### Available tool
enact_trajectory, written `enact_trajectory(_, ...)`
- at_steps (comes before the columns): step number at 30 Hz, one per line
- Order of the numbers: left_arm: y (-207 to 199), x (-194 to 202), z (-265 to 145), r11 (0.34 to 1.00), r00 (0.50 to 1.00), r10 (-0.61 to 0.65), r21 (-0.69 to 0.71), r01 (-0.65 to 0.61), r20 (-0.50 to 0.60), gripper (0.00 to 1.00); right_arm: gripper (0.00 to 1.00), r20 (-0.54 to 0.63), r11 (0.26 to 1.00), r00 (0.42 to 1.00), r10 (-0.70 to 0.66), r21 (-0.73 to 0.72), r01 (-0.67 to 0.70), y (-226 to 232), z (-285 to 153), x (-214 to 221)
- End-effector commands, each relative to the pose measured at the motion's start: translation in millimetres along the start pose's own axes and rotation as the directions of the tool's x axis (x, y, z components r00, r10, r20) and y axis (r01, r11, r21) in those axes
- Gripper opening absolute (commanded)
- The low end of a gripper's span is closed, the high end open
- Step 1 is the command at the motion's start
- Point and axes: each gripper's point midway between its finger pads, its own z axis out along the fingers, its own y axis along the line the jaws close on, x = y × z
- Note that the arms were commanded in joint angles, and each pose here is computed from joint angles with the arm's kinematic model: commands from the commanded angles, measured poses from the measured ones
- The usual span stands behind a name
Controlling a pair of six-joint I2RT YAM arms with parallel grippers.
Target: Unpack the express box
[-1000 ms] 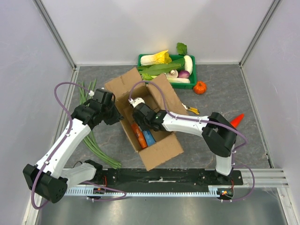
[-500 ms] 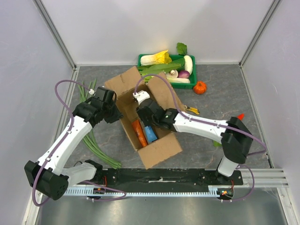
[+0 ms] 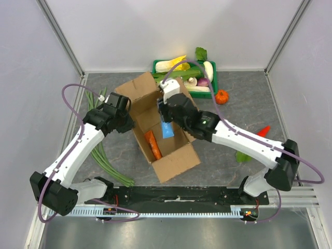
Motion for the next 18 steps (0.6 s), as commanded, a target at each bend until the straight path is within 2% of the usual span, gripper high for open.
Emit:
enact_trajectory(1, -12, -41, -14, 1.0, 0.988, 0.015, 0.003, -0.015, 0.151, 0.02, 0.34, 0.211, 0.978, 0.973, 0.095, 0.161, -0.131, -59, -52, -86)
enact_trajectory(7, -1, -53, -12, 0.994, 0.979, 0.084, -0.086, -0.069, 0.187, 0.02, 0.34, 0.321, 0.914, 0.934, 0.156, 0.311, -0.259, -132, -102, -114)
enact_trajectory(10, 1, -53, -10, 0.991, 0.978, 0.099, -0.103, -0.082, 0.181, 0.03, 0.35, 0.334, 0.882, 0.93, 0.153, 0.378, -0.28, -158, -117, -112)
enact_trajectory(13, 2, -53, -7, 0.988, 0.979, 0.12, -0.116, -0.101, 0.166, 0.03, 0.35, 0.29, 0.849, 0.946, 0.145, 0.454, -0.269, -179, -118, -94)
enact_trajectory(18, 8, -58, -7, 0.985, 0.978, 0.138, -0.129, -0.119, 0.154, 0.03, 0.33, 0.139, 0.822, 0.971, 0.192, 0.518, -0.237, -197, -94, -24)
